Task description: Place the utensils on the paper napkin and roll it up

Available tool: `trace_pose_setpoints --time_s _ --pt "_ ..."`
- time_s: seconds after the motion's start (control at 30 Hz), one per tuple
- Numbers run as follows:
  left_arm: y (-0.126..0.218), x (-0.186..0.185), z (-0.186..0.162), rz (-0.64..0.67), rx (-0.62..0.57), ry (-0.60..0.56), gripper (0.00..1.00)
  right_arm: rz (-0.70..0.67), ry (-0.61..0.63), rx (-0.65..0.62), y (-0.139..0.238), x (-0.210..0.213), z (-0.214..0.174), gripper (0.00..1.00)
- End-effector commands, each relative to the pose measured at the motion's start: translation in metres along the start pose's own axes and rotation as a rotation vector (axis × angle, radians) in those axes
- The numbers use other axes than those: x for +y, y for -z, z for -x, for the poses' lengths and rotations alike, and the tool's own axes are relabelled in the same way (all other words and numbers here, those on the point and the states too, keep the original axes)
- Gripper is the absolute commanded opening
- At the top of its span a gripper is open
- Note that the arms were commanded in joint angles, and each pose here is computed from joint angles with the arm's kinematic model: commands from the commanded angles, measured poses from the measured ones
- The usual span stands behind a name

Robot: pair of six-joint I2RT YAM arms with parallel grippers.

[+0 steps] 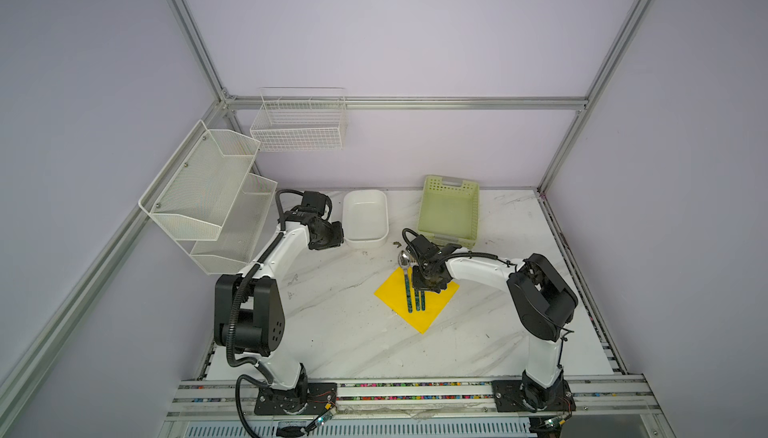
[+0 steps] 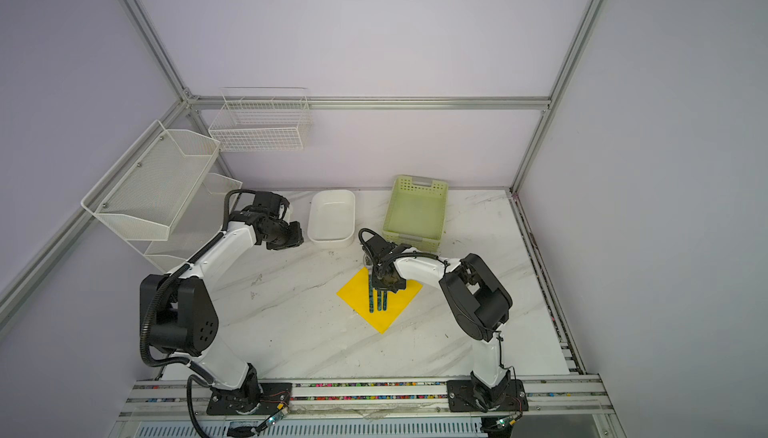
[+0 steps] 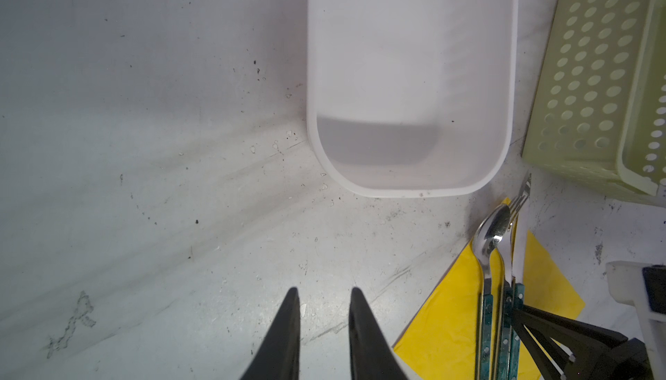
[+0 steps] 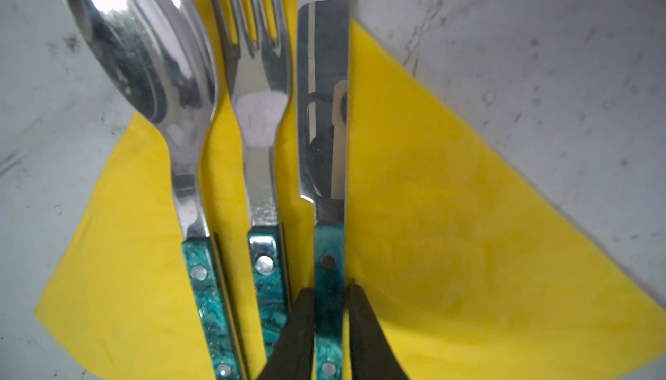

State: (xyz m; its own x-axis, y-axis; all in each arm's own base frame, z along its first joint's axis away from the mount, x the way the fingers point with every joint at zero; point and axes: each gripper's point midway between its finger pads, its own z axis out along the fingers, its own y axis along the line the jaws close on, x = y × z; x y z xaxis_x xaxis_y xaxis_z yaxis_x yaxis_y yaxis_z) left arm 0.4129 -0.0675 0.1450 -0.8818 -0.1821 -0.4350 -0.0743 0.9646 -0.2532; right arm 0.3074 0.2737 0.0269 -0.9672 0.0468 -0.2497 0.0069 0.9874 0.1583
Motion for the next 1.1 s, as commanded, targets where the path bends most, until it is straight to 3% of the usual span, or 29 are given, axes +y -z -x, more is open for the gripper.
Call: trace_pose_setpoints --time_s 0.0,1.07 --pt "0.0078 0.0024 -0.0051 0.0 -0.009 -0.009 0.24 -0.024 0.005 0.007 0.0 -0.0011 -0.0009 0.21" --pt "0.0056 0.0044 -0.006 0.008 -0.003 -0.007 0.24 -0.057 0.046 0.006 -0.0001 -0.0038 0.0029 0.13"
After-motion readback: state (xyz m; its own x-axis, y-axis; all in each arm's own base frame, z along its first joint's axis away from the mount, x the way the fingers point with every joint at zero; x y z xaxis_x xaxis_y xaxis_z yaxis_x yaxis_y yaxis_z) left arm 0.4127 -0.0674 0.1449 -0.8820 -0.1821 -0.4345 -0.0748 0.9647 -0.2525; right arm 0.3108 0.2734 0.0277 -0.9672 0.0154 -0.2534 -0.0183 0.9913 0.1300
